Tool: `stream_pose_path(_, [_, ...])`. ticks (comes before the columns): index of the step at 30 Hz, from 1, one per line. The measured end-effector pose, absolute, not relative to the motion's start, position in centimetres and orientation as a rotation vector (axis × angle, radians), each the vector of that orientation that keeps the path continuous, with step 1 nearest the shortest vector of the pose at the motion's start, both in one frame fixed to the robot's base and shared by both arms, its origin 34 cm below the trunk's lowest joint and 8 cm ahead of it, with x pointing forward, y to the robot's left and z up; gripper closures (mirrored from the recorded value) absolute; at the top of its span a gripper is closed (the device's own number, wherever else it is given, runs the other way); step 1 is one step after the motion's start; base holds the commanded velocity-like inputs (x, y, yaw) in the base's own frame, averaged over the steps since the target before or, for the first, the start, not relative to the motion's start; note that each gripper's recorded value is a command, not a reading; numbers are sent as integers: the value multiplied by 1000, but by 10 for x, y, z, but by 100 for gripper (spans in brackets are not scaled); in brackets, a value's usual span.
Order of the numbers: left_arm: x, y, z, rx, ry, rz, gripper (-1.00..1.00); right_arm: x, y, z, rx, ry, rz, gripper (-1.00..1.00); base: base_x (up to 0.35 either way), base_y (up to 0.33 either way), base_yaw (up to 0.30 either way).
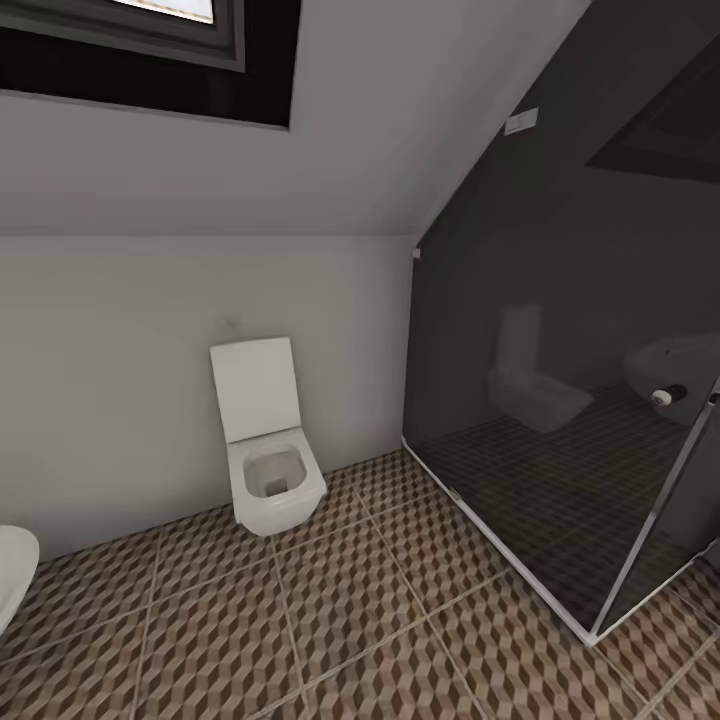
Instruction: Take the four mousetraps from the cabinet in the bathroom and place them on the bathroom floor. Make sure all four end up on the same floor surface, and ensure that at least two of them are either under or directly next to the same bathroom sink.
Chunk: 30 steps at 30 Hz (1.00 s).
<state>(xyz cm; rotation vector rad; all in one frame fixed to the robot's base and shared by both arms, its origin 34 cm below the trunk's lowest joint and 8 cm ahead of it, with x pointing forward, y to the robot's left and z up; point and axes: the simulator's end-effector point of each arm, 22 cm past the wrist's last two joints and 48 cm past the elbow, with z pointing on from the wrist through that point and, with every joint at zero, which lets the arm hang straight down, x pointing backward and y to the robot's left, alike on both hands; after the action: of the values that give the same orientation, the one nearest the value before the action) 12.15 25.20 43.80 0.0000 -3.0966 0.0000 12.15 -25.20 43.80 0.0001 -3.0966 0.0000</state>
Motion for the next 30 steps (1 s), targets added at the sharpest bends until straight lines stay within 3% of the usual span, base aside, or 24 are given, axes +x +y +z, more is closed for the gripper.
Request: stream_pose_path(30, [128, 265, 438, -11, -3111, -27, -100, 127, -251, 438, 10, -3113, 0, -100, 0, 0, 0])
